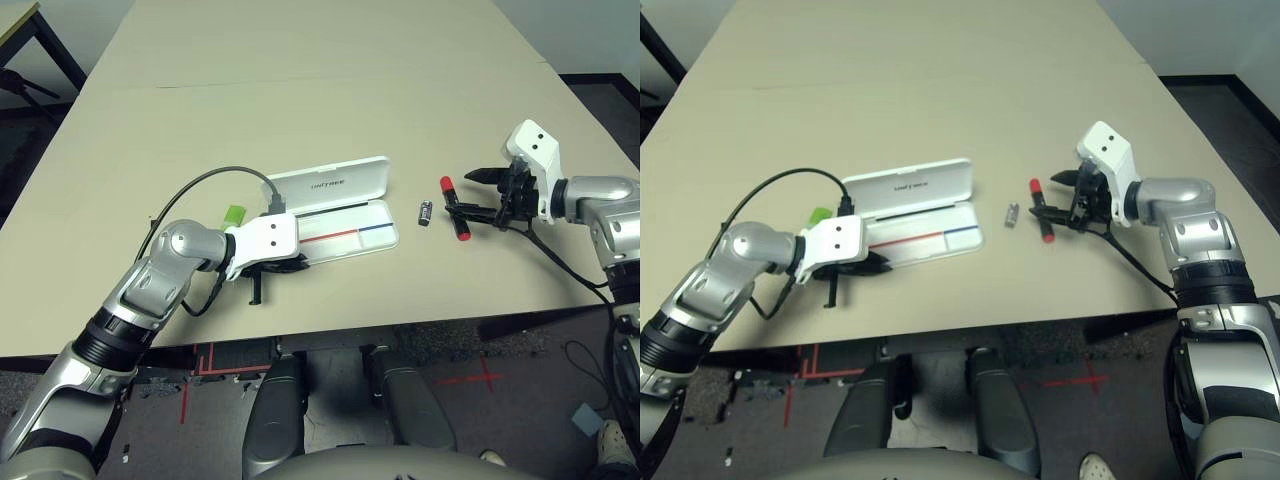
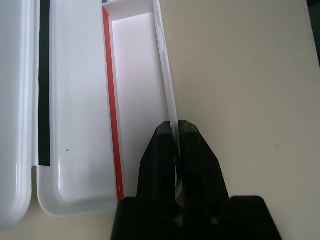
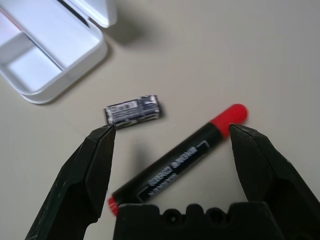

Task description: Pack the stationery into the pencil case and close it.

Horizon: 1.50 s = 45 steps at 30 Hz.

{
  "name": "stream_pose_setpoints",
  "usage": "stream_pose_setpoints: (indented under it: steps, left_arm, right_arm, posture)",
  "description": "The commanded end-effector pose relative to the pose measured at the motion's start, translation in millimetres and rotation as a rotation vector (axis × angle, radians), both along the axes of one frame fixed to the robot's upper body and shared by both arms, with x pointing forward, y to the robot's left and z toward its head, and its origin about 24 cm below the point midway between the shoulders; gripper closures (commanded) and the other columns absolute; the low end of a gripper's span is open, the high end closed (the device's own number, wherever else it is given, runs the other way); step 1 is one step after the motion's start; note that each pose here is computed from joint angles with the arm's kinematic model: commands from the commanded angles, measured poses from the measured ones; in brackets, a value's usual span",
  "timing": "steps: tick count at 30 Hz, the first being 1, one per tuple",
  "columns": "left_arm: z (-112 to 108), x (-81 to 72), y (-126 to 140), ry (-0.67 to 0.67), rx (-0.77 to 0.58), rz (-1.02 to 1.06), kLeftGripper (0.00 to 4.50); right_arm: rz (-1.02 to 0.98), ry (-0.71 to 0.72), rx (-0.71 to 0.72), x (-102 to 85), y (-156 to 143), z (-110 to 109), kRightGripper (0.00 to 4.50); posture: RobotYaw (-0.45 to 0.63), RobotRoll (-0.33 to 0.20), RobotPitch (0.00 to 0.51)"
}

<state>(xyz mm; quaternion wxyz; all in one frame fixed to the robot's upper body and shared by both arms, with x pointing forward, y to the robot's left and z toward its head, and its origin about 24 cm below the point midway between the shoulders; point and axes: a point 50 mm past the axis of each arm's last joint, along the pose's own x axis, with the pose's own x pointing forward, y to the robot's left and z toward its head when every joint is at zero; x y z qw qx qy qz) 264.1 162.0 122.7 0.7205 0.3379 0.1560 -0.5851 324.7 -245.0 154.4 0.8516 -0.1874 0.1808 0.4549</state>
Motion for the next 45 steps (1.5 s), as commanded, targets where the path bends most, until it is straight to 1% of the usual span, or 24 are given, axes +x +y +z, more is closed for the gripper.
stream_pose_setpoints:
  steps: [1,11,17,22,23,24,25,28,30,32,33,35,39,41,45]
  left_arm:
    - [-3.1,-10.7,-1.6,0.04,0.006,-0.046,4.47]
    - [-7.1,-14.7,6.1,0.027,0.059,-0.097,4.47]
    - [-5.6,-14.9,9.4,0.017,0.066,-0.125,4.47]
    - [-4.2,-13.5,10.1,-0.002,0.055,-0.103,4.47]
    - [-3.3,-13.6,9.5,-0.003,0.046,-0.099,3.91]
    - [-2.1,-13.8,8.9,-0.003,0.037,-0.096,3.67]
    - [0.5,-14.2,8.3,-0.006,0.024,-0.095,3.32]
    - [5.1,-16.6,7.7,-0.02,0.007,-0.1,2.12]
    - [14.3,-22.6,8.5,-0.034,-0.016,-0.11,1.32]
    - [21.0,-27.1,9.9,-0.04,-0.025,-0.113,0.52]
    - [27.9,-28.5,13.8,-0.052,-0.019,-0.104,0.13]
    - [39.2,-31.1,19.3,-0.066,-0.016,-0.087,0.06]
    - [52.3,-35.3,25.5,-0.07,-0.041,-0.045,0.06]
    - [55.3,-36.5,29.4,-0.073,-0.057,-0.011,0.06]
    - [59.3,-36.7,41.7,-0.106,-0.076,0.057,0.06]
  right_arm:
    - [0.046,0.049,-0.01,-5.8,1.0,-1.5,0.0]
    - [0.075,0.079,-0.023,-3.9,6.8,-6.8,0.0]
    - [0.083,0.081,-0.025,-2.6,9.5,-8.7,0.0]
    - [0.083,0.082,-0.032,-2.6,8.9,-10.7,0.0]
    - [0.083,0.082,-0.033,-2.6,8.8,-11.0,0.0]
    - [0.082,0.082,-0.034,-2.6,8.6,-11.3,0.0]
    - [0.081,0.081,-0.035,-2.4,8.3,-11.7,0.0]
    - [0.077,0.083,-0.039,-2.7,7.2,-13.6,0.0]
    - [0.048,0.092,-0.033,-0.9,3.9,-14.6,0.0]
    - [0.035,0.101,-0.027,0.2,1.8,-14.2,0.0]
    - [0.031,0.096,-0.02,2.6,1.3,-12.3,0.0]
    - [0.023,0.091,-0.004,6.4,0.7,-9.0,0.0]
    - [0.01,0.084,0.034,9.3,-0.4,-4.3,0.0]
    - [-0.011,0.068,0.05,10.3,-1.5,-3.1,0.0]
    - [-0.166,-0.06,0.137,21.2,-3.5,7.1,0.0]
  posture:
    - [0.0,0.0,0.202]
    - [0.02,0.0,0.205]
    - [0.03,0.0,0.215]
    - [0.03,0.0,0.216]
    - [0.03,0.0,0.216]
    - [0.03,0.0,0.216]
    - [0.03,0.0,0.216]
    - [0.03,0.0,0.206]
    - [0.04,0.0,0.19]
    - [0.05,0.0,0.182]
    - [0.06,0.0,0.18]
    - [0.06,0.0,0.179]
    - [0.09,0.0,0.174]
    - [0.09,0.0,0.173]
    - [0.1,0.0,0.174]
